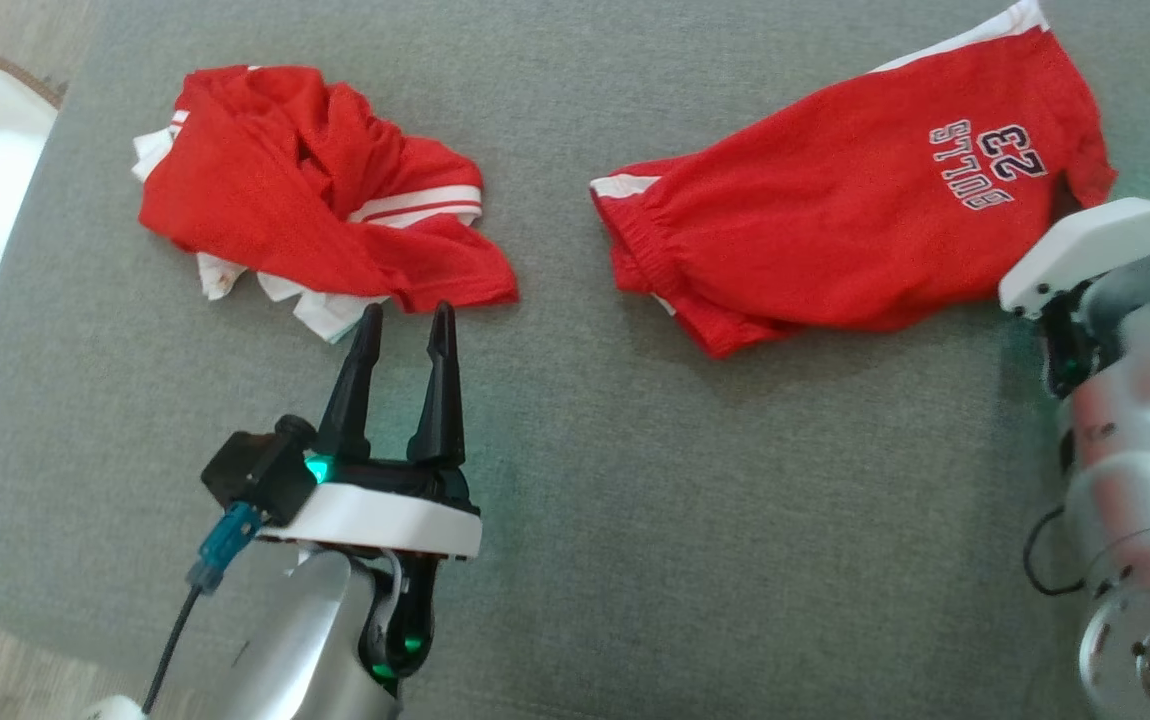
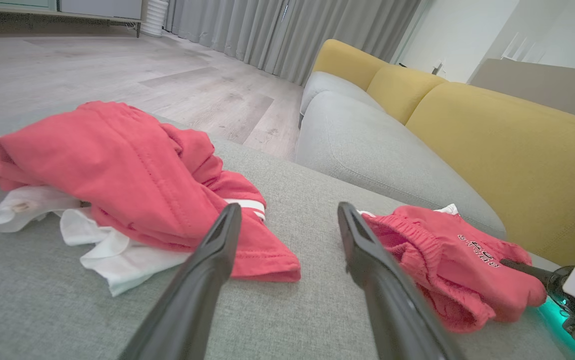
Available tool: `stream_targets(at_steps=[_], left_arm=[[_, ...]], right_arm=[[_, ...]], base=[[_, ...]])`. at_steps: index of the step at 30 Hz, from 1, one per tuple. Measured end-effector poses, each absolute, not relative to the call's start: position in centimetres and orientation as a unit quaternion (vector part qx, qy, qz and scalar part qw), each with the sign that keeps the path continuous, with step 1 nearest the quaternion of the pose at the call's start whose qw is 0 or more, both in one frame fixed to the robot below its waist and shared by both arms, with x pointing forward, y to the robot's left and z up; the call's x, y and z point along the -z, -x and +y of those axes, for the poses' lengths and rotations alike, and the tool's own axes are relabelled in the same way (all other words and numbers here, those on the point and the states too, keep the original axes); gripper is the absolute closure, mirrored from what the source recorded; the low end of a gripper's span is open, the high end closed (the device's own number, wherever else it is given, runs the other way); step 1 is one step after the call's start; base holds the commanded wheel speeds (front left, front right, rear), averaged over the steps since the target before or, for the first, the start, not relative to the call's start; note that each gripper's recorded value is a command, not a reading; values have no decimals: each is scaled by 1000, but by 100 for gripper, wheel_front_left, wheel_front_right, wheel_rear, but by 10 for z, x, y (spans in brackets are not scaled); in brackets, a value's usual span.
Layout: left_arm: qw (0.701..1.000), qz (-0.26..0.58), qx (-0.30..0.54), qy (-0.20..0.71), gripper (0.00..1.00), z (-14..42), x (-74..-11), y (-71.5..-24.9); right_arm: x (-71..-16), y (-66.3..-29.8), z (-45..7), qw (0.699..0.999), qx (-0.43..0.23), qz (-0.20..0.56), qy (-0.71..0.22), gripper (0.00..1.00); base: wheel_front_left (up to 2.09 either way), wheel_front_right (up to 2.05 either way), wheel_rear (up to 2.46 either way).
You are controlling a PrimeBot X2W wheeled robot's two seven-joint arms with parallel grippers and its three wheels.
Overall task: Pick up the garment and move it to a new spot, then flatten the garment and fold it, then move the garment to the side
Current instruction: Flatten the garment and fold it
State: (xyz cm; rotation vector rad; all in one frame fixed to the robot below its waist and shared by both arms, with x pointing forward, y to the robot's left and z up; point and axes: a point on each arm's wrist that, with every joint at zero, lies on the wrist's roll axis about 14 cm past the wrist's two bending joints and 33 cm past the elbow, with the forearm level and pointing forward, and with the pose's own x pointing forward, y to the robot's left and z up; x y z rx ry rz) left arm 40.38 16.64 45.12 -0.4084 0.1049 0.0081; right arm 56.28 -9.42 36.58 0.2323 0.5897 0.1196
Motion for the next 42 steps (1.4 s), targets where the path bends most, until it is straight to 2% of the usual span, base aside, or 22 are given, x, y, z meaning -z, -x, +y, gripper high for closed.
stream_targets(at_steps=[5, 11, 21, 25, 28, 33, 42], left_arm=[[978, 46, 7, 206, 0, 160, -456, -407], [977, 31, 28, 210, 0, 148, -468, -411], [973, 20, 74, 216, 0, 118, -479, -406], [971, 14, 103, 215, 0, 104, -486, -402], [970, 14, 110, 216, 0, 100, -486, -399], [970, 13, 113, 213, 0, 99, -487, -399], [972, 3, 107, 207, 0, 106, -493, -394]], right_arm=[[-384, -563, -93, 963, -62, 236, -110, 100], [-413, -559, -122, 974, -20, 171, -148, 100], [-414, -497, -205, 971, 85, 134, -177, 100], [-410, -473, -223, 967, 109, 134, -186, 100], [-407, -463, -222, 964, 111, 137, -199, 100], [-419, -470, -220, 964, 108, 115, -215, 100], [-450, -487, -189, 973, 52, 77, -212, 100]], base=[[0, 0, 0], [0, 0, 0], [0, 0, 0], [0, 0, 0], [0, 0, 0], [0, 0, 0], [0, 0, 0]])
